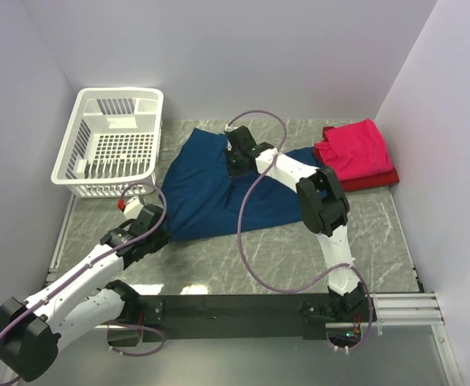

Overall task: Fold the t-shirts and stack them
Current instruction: Fold the tshirt

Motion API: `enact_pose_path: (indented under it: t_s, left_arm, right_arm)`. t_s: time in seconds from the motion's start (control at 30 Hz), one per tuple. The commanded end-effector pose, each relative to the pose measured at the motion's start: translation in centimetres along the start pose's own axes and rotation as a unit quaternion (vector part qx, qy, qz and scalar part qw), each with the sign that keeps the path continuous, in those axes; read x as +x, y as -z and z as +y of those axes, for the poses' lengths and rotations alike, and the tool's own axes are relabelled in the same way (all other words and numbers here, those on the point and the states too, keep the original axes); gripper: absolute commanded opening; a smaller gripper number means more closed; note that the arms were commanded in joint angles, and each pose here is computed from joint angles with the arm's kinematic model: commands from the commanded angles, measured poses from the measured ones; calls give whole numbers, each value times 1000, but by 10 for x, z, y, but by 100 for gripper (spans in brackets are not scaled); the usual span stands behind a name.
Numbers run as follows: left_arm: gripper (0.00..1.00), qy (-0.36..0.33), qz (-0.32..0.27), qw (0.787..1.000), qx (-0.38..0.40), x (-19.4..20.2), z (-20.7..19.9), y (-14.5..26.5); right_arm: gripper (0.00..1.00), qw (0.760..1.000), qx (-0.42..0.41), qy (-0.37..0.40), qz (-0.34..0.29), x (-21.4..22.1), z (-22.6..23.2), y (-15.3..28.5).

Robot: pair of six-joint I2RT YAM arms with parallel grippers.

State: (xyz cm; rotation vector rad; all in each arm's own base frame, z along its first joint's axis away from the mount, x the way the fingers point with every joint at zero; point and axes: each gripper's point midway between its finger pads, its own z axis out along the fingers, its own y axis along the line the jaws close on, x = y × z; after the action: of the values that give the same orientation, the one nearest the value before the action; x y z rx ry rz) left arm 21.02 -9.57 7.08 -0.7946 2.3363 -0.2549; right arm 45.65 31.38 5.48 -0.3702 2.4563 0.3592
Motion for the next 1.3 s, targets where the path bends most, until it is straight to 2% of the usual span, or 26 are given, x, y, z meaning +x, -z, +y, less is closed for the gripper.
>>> enact_pose_path:
  t_s: [0.0, 0.13, 0.17, 0.2, 0.27, 0.3, 0.37, 0.5, 0.67, 0.7, 0.73, 0.8, 0.83, 0.9, 0.93, 1.0, 1.13, 1.27]
  left_arm:
    - [0, -6, 10, 999, -33, 9, 18, -3]
    - [22, -6, 6, 999, -46, 10, 20, -1]
    - [34, -7, 5, 999, -46, 9, 19, 0]
    - [39, -6, 4, 999, -45, 8, 19, 3]
    - [50, -3, -6, 999, -42, 3, 16, 6]
    - [53, -1, -11, 999, -36, -2, 12, 9]
    - [58, -9, -26, 999, -25, -11, 4, 11]
    - [62, -31, -50, 998, 11, -34, -36, 13]
    - [65, -84, -78, 993, 28, -60, -88, -4]
    - [65, -85, -95, 991, 38, -72, -103, -3]
    - [65, -111, -93, 989, 29, -72, -108, -14]
    - [64, -118, -115, 985, 45, -90, -137, -17]
    - [63, -141, -112, 983, 23, -89, -137, -33]
    - [61, -144, -122, 982, 23, -101, -152, -48]
    - [60, -155, -113, 981, 38, -101, -159, -53]
    - [59, -137, -122, 981, 67, -118, -170, -63]
    - [56, -156, -105, 976, 109, -125, -182, -89]
    - [54, -182, -108, 972, 104, -132, -196, -112]
  right_arm:
    - [0, 999, 3, -4, -34, -30, -4, 9]
    - [2, 1000, -11, 1, -29, -32, 0, 8]
    - [6, 1000, -10, 2, -27, -31, 1, 7]
    - [15, 1000, -10, 2, -25, -31, 1, 8]
    - [22, 1000, -11, 5, -27, -35, 1, 11]
    - [28, 999, -13, 6, -30, -38, 3, 16]
    - [32, 999, -8, 11, -35, -41, 1, 23]
    - [41, 998, 6, 14, -57, -50, -3, 47]
    - [42, 999, 5, 2, -45, -34, -4, 61]
    - [42, 998, -5, -3, -61, -39, 1, 73]
    - [42, 999, -4, -6, -43, -18, -1, 69]
    - [42, 998, -14, -17, -55, -14, 8, 85]
    - [42, 999, -12, -25, -39, 5, 7, 85]
    - [42, 998, -14, -30, -49, 11, 12, 101]
    - [42, 999, -7, -42, -34, 30, 8, 100]
    - [41, 997, -17, -48, -52, 33, 13, 117]
    - [41, 996, -26, -67, -46, 67, 12, 131]
    - [41, 996, -31, -73, -46, 82, 13, 142]
